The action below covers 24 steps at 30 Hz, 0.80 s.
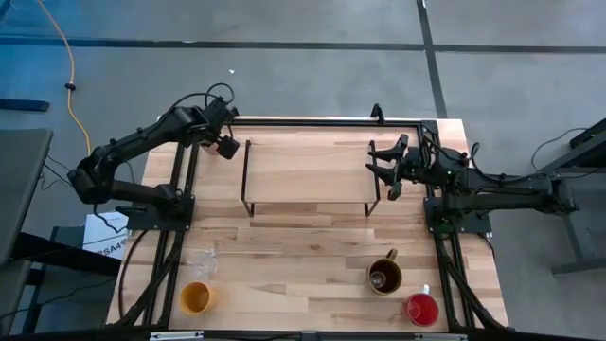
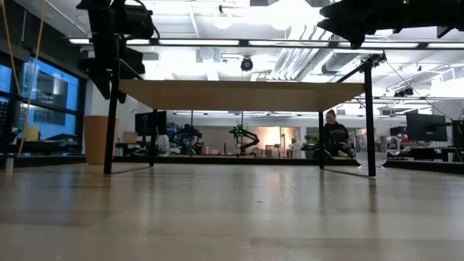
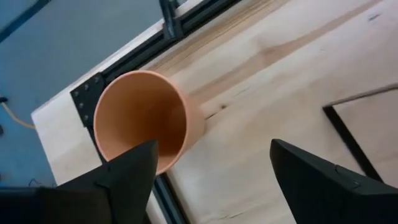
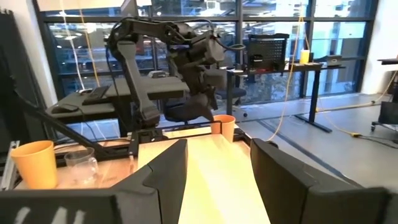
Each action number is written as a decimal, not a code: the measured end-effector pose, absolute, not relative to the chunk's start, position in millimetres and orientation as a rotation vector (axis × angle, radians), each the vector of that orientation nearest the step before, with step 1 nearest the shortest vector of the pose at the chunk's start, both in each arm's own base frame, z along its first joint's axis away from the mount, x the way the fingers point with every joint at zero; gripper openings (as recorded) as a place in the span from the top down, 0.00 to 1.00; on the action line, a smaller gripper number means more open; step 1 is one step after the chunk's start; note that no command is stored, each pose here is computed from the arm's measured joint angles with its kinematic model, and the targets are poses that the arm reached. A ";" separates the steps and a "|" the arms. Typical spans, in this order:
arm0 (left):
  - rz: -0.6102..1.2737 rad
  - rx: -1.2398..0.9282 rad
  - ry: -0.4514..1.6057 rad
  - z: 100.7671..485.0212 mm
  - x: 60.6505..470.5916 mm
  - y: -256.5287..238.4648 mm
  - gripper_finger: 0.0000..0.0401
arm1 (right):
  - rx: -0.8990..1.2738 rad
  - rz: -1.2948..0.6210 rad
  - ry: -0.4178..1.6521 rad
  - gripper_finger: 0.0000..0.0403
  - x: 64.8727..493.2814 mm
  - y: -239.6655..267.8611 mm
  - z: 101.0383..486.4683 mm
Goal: Stack small to large cups/mugs on shelf
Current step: Put the brown cup on the shelf
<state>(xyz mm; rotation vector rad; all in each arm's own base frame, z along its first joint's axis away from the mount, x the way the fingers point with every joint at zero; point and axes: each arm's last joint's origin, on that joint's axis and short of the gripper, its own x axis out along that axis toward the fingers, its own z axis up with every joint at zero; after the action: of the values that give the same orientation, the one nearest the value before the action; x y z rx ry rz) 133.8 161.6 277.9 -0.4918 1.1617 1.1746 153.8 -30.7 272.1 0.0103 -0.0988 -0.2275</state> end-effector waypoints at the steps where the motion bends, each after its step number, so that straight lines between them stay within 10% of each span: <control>1: 1.159 -0.497 1.162 277.8 134.1 161.3 0.26 | 0.011 -0.233 -0.099 0.59 153.8 -30.9 272.2; 24: 1.145 -0.540 1.256 275.6 127.6 153.8 0.39 | 0.262 -0.378 -0.188 0.59 151.8 -35.3 275.9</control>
<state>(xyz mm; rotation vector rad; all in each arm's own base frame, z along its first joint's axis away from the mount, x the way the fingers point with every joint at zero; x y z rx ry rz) 127.6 153.8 275.6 -0.5397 1.2561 1.1447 151.8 -35.3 275.9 0.2618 -0.1882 -0.3778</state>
